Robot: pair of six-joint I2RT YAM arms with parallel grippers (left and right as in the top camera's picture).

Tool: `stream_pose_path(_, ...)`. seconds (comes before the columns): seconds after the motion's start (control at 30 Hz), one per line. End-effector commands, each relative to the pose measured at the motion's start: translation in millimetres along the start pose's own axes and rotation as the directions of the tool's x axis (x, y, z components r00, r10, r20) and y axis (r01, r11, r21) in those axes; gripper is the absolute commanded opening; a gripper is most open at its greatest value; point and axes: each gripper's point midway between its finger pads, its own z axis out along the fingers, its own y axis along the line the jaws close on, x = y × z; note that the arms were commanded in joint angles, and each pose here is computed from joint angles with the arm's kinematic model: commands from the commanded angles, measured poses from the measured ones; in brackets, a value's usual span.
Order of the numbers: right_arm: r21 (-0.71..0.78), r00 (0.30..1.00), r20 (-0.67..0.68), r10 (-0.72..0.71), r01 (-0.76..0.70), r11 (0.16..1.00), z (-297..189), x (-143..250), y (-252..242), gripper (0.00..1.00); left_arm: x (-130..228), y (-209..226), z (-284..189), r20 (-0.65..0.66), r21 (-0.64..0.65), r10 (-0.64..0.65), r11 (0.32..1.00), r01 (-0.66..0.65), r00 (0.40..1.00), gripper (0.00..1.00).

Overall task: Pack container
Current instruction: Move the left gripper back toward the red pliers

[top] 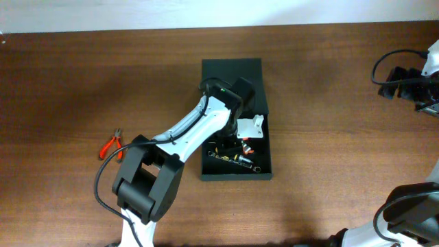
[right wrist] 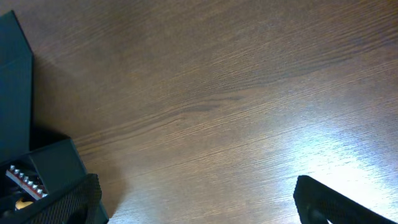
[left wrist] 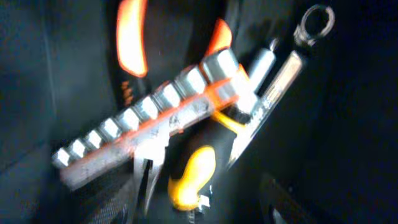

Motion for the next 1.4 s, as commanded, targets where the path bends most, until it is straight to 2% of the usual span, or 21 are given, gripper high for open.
stream_pose_path(0.0, -0.012, 1.000, -0.005, 0.012, -0.012, 1.000, 1.6, 0.9, 0.7, 0.99, -13.7, 17.0, -63.0, 0.058, -0.114, -0.081, 0.990, 0.087, 0.995, 0.65)
stream_pose_path(0.17, -0.012, 1.000, -0.006, 0.012, -0.012, 1.000, 1.7, 0.9, 0.7, 0.99, -1.3, 37.4, -156.3, 0.178, -0.265, -0.220, 0.928, 0.263, 0.959, 0.72)
stream_pose_path(0.2, -0.012, 1.000, -0.006, 0.012, -0.013, 1.000, 1.7, 1.0, 0.7, 0.99, 13.5, 45.0, -187.0, 0.233, -0.313, -0.268, 0.890, 0.333, 0.935, 0.74)
stream_pose_path(0.3, -0.012, 1.000, -0.006, 0.012, -0.012, 1.000, 1.6, 1.0, 0.7, 0.99, 47.9, 56.2, -223.5, 0.323, -0.343, -0.384, 0.804, 0.485, 0.865, 0.81)
stream_pose_path(0.37, -0.012, 1.000, -0.006, 0.012, -0.012, 1.000, 1.6, 1.0, 0.7, 0.99, 80.7, 64.0, -241.5, 0.387, -0.320, -0.512, 0.706, 0.632, 0.767, 0.87)
stream_pose_path(0.4, -0.012, 1.000, -0.005, 0.012, -0.012, 1.000, 1.6, 0.9, 0.7, 0.99, 101.7, 67.6, -248.2, 0.413, -0.296, -0.591, 0.633, 0.716, 0.693, 0.99)
stream_pose_path(0.47, -0.012, 1.000, -0.005, 0.012, -0.012, 1.000, 1.6, 0.8, 0.7, 0.99, 146.0, 72.9, -256.0, 0.449, -0.241, -0.744, 0.431, 0.869, 0.494, 0.99)
stream_pose_path(0.53, -0.012, 1.000, -0.002, 0.012, -0.012, 1.000, 1.6, 0.1, 0.7, 0.99, 194.7, 70.5, -254.8, 0.430, -0.197, -0.845, 0.257, 0.946, 0.319, 0.99)
stream_pose_path(0.67, -0.012, 1.000, 0.001, 0.012, -0.012, 1.000, 1.6, -0.6, 0.6, 0.99, 241.1, 66.5, -241.9, 0.375, -0.185, -0.905, 0.138, 0.973, 0.200, 0.99)
stream_pose_path(0.83, -0.012, 1.000, 0.000, 0.012, -0.012, 1.000, 1.6, -0.3, 0.7, 0.99, 282.8, 57.4, -201.9, 0.302, -0.175, -0.949, 0.041, 0.984, 0.093, 0.99)
stream_pose_path(0.97, -0.012, 1.000, -0.002, 0.012, -0.012, 1.000, 1.6, 0.1, 0.7, 0.99, 296.4, 45.1, -168.9, 0.290, -0.171, -0.955, 0.010, 0.985, 0.060, 0.99)
stream_pose_path(1.07, -0.012, 1.000, -0.002, 0.012, -0.012, 1.000, 1.6, 0.1, 0.7, 0.99, 298.7, 31.3, -145.9, 0.301, -0.168, -0.952, 0.006, 0.986, 0.057, 0.99)
stream_pose_path(1.2, -0.012, 1.000, -0.002, 0.012, -0.012, 1.000, 1.6, 0.1, 0.7, 0.99, 295.1, 14.8, -117.7, 0.369, -0.150, -0.926, 0.031, 0.988, 0.085, 0.99)
stream_pose_path(1.37, -0.012, 1.000, -0.002, 0.012, -0.012, 1.000, 1.6, 0.1, 0.7, 0.99, 292.9, 20.6, -93.1, 0.454, -0.132, -0.886, 0.036, 0.991, 0.093, 0.99)
